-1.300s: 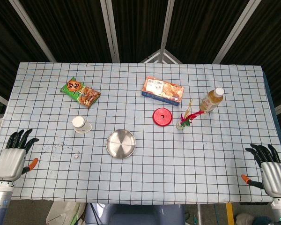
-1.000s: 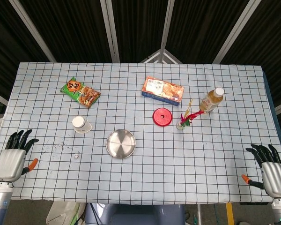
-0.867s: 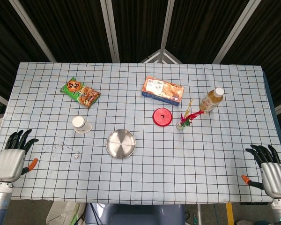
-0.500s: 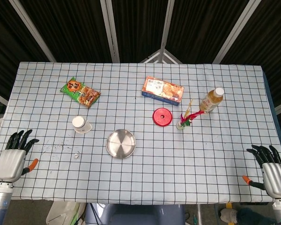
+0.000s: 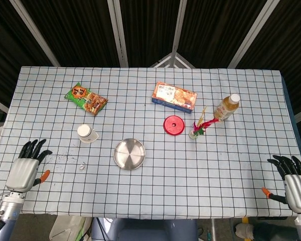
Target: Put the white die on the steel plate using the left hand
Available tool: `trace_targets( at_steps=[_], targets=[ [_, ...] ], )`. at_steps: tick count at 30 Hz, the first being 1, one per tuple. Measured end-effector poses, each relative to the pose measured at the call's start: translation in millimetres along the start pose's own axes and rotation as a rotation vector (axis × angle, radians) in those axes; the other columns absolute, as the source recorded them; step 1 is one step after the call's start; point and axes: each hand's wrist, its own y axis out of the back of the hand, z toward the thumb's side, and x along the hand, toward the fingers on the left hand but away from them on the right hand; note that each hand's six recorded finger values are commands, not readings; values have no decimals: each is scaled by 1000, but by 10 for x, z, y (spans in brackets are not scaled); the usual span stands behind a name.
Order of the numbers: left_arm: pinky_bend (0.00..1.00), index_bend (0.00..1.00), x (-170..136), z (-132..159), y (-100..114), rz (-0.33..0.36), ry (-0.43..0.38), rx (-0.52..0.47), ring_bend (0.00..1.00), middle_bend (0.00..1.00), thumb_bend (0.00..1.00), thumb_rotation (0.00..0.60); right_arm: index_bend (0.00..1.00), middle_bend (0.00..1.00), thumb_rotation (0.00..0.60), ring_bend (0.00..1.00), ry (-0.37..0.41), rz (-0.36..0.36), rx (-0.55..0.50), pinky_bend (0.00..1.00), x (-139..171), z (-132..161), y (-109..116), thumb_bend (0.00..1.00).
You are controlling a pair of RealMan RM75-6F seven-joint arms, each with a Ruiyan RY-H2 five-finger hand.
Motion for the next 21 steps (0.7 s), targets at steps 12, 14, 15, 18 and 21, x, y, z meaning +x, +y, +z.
trace_targets(
  at_steps=[12, 14, 15, 18, 21],
  targets=[
    [10, 223, 262, 433, -219, -153, -106, 89, 0, 1, 297, 600, 248, 188, 600, 126, -7, 13, 0, 0, -9, -17, -29, 96],
    [10, 205, 292, 479, -276, -180, -110, 115, 0, 0, 273, 600, 248, 188, 600, 126, -8, 16, 0, 0, -11, -23, -37, 97],
    [10, 196, 305, 496, -302, -193, -111, 125, 0, 0, 260, 600, 248, 188, 600, 126, -8, 17, 0, 0, -13, -22, -39, 97],
    [10, 171, 351, 559, -387, -229, -113, 149, 0, 0, 231, 600, 248, 188, 600, 127, -10, 17, 0, 0, -16, -27, -41, 96],
    [10, 167, 398, 626, -435, -249, -115, 156, 0, 0, 222, 600, 248, 188, 600, 126, -13, 16, 0, 0, -19, -35, -41, 95]
  ],
)
